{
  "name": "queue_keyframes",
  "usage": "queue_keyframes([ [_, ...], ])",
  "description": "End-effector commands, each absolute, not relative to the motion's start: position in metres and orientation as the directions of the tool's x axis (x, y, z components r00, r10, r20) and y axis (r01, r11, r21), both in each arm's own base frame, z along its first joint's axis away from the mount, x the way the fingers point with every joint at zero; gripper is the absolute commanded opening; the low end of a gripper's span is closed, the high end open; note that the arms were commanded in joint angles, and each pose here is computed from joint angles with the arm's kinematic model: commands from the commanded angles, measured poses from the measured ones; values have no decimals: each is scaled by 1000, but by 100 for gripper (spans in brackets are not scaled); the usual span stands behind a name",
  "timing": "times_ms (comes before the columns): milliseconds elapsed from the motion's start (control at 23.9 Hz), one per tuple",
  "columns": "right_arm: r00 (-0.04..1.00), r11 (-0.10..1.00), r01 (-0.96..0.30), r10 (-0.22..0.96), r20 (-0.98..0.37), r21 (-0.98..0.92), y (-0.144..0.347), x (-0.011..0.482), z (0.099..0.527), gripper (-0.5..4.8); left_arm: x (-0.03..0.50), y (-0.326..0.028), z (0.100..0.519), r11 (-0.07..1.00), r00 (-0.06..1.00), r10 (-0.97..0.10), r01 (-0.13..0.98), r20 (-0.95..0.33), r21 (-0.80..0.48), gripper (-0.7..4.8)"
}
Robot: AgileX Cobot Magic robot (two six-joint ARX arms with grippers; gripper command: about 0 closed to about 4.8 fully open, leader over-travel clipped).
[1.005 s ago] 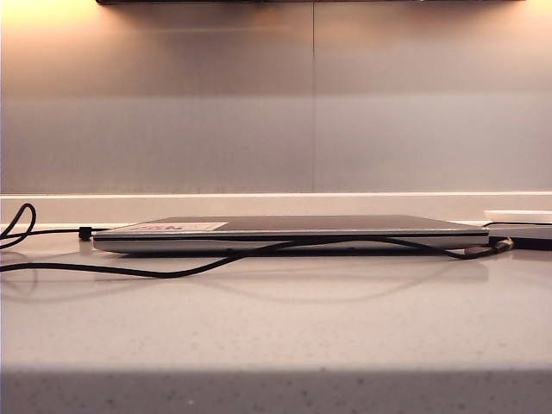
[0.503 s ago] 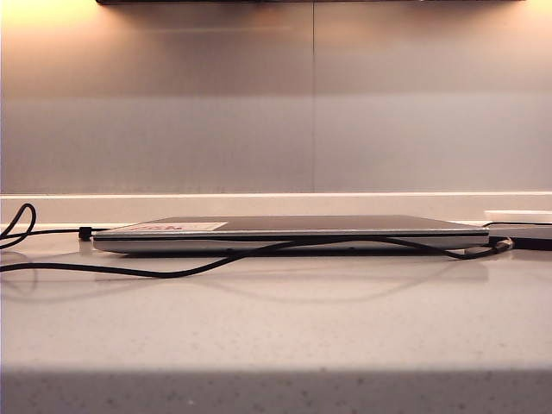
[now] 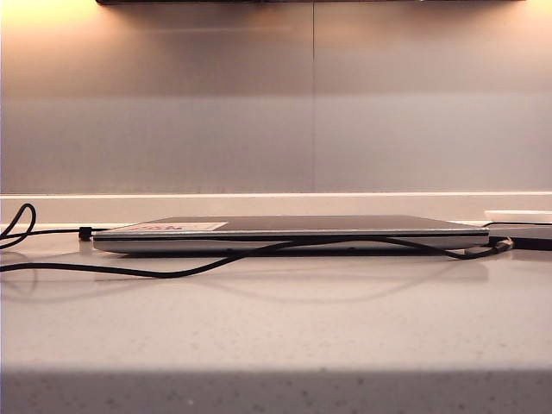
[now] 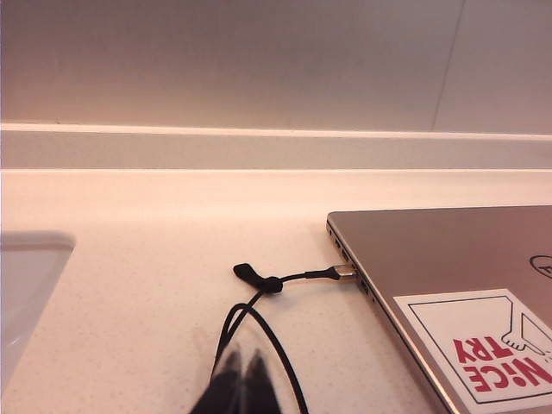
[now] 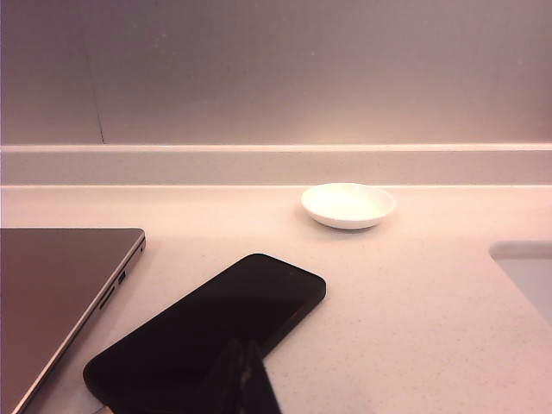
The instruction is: Pick up the charging cable and the phone, plug the charging cable into the charging port on the phone, and finally place them back on the table.
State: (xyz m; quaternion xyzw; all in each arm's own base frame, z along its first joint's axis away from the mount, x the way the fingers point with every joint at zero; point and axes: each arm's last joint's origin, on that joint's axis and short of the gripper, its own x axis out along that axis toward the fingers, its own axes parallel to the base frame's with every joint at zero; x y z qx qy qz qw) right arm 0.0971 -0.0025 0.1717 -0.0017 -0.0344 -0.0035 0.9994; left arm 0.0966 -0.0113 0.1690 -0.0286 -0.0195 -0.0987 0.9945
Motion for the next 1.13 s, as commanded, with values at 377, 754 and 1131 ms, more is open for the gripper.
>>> queue_keyframes([
  [377, 995, 1000, 14, -14, 102, -6, -3, 97, 174, -5, 96, -11, 172, 978, 978, -199, 202, 61, -53, -6],
  [754, 995, 1000, 14, -13, 103, -7, -3, 97, 174, -5, 96, -11, 172, 978, 978, -199, 202, 61, -53, -6],
  [1131, 995, 1000, 14, -13, 103, -7, -3, 97, 174, -5, 96, -11, 172, 978, 978, -199, 202, 61, -53, -6],
])
